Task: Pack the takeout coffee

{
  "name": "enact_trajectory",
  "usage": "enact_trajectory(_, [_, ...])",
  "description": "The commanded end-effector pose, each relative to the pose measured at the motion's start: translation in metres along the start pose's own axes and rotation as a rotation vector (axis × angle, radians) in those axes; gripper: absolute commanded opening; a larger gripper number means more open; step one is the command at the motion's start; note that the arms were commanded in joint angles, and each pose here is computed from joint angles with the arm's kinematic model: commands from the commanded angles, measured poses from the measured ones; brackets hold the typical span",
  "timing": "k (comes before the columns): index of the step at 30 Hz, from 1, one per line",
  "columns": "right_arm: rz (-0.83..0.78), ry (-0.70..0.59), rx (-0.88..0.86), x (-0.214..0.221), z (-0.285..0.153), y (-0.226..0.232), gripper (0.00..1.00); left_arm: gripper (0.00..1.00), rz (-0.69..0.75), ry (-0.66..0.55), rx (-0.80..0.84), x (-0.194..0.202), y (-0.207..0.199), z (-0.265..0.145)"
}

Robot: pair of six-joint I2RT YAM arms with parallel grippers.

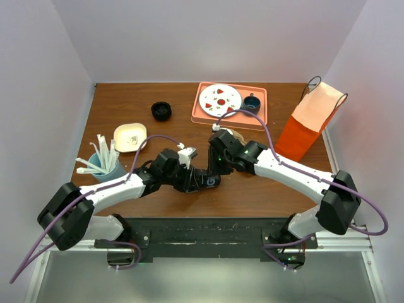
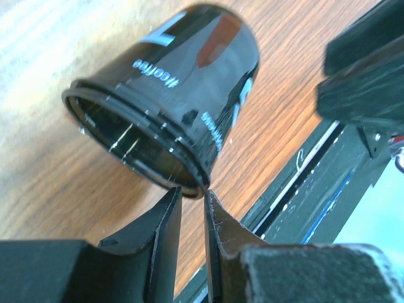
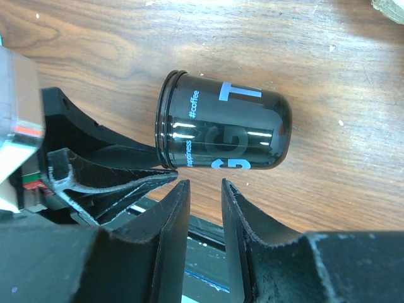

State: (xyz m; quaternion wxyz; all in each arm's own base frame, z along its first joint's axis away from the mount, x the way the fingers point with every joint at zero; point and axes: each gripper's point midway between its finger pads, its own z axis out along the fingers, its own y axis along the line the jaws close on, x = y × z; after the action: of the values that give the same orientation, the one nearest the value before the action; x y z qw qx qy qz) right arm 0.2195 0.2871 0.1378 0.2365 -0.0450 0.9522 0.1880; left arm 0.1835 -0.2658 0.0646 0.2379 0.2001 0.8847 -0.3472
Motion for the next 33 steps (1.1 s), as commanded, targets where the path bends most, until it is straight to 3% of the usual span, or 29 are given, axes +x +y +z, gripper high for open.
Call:
enact_trajectory(1, [-0.015,-0.038,-0.003,-0.01,-0.007,0.003,0.31,0.27,0.022,-0.086,0.037,-0.022,-0.007,0.002])
enact_trajectory(5, [-0.015,-0.031,-0.001,-0.008,-0.006,0.003,0.31,0.28,0.029,-0.087,0.039,-0.025,-0.006,0.003])
enact_trajectory(8, [-0.014,-0.028,0.002,-0.008,-0.005,0.002,0.31,0.19,0.034,-0.093,0.038,-0.027,-0.004,0.003])
enact_trajectory(10, [-0.014,-0.027,0.001,-0.008,-0.004,0.003,0.31,0.03,0.037,-0.095,0.036,-0.029,-0.004,0.002])
enact_trajectory(11, [-0.014,-0.027,-0.001,-0.008,-0.004,0.003,0.31,0.0,0.047,-0.103,0.04,-0.032,-0.005,0.0])
enact_trajectory(17, [-0.019,-0.041,-0.055,-0.018,-0.009,0.019,0.33,0.0,0.1,-0.135,0.059,-0.054,-0.019,-0.009])
enact_trajectory(33, [-0.023,-0.06,-0.184,-0.034,-0.002,0.056,0.33,0.0,0.131,-0.151,0.091,-0.068,-0.04,-0.037])
